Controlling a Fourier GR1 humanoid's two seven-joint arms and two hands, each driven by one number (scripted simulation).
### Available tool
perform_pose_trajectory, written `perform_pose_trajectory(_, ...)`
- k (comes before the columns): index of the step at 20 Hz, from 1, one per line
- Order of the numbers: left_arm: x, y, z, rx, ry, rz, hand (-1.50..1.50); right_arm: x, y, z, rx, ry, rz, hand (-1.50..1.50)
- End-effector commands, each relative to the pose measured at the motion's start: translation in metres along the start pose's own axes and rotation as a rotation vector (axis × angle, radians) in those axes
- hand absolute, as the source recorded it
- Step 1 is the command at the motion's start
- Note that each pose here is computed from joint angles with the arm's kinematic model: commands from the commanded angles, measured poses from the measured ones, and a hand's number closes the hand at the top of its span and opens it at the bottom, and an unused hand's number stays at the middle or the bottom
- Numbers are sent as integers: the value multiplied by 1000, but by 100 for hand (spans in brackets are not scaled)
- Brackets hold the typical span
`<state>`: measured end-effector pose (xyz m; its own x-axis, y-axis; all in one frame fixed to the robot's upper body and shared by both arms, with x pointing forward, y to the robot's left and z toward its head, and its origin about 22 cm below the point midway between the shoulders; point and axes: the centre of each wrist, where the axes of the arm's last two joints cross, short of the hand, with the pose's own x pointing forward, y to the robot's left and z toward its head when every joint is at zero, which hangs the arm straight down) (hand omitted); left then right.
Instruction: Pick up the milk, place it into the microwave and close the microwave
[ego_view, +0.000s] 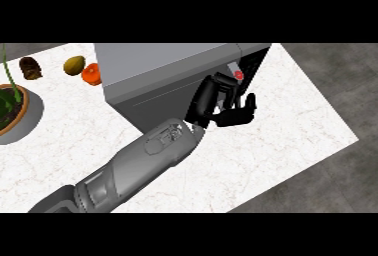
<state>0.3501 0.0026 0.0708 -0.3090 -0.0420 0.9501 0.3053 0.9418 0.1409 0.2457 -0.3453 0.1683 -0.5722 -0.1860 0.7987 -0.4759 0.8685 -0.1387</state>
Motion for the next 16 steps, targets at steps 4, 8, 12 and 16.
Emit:
perform_pose_trajectory(4, 20, -17, -19, -29, -36, -11, 150, 5, -7, -7, 4, -18, -14, -150)
perform_pose_trajectory(8, 21, -18, -18, -24, -47, -3, 150, 9, -10, -10, 13, -16, -24, -150)
perform_pose_trajectory(12, 22, -18, -19, -4, -46, -3, 150, 12, -14, -12, 6, -19, -20, -150)
perform_pose_trajectory(16, 21, -18, -19, 7, -38, -6, 150, 14, -16, -13, 18, -7, -33, -150)
